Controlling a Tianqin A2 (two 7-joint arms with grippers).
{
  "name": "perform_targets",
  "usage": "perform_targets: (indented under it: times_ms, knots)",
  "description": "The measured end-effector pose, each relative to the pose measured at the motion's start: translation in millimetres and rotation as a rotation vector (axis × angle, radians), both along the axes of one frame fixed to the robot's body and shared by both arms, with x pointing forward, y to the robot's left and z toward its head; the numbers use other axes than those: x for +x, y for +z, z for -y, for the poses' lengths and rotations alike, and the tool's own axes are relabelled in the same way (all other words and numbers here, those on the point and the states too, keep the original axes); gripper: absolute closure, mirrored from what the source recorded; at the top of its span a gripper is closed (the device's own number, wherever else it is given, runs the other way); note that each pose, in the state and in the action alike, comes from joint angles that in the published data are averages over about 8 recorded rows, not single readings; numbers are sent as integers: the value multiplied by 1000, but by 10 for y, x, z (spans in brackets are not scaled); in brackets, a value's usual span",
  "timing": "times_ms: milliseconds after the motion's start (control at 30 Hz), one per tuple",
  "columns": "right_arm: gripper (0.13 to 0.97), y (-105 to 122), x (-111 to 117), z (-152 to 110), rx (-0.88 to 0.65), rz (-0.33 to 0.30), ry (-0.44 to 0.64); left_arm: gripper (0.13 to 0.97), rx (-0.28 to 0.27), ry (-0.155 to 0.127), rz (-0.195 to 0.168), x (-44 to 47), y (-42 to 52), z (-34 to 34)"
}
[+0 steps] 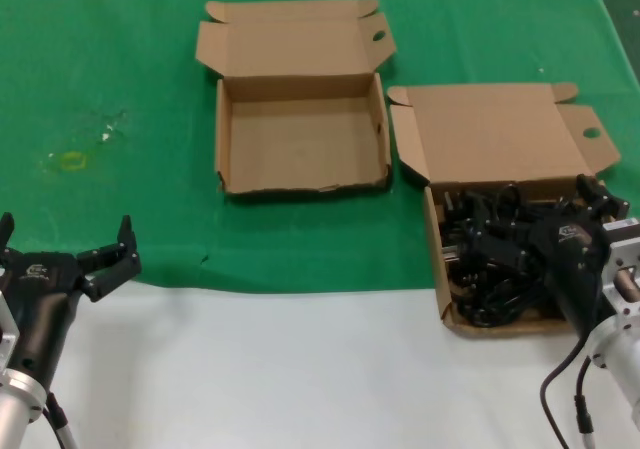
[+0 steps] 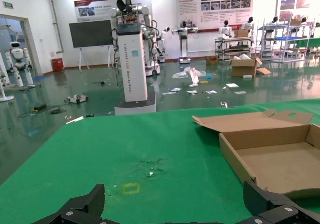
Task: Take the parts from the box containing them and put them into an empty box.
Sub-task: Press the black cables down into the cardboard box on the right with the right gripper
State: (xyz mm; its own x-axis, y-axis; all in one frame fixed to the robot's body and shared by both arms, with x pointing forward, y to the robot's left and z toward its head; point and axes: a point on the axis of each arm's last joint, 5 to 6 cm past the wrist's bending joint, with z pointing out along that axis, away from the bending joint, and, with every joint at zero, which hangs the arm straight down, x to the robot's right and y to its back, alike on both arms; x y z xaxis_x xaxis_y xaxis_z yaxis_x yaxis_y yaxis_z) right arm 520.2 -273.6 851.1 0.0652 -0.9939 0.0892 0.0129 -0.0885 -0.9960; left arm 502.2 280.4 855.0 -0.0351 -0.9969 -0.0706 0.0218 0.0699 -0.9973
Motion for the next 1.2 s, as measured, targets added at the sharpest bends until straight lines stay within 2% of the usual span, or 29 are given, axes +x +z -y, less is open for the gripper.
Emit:
perform_targets:
  times_ms: [933,1200]
  knots:
    - [130,0,0,0,0,0,0,132,0,0,0,0,0,0]
    - [130,4,2,-1,0,-3,-1,172,0,0,0,0,0,0]
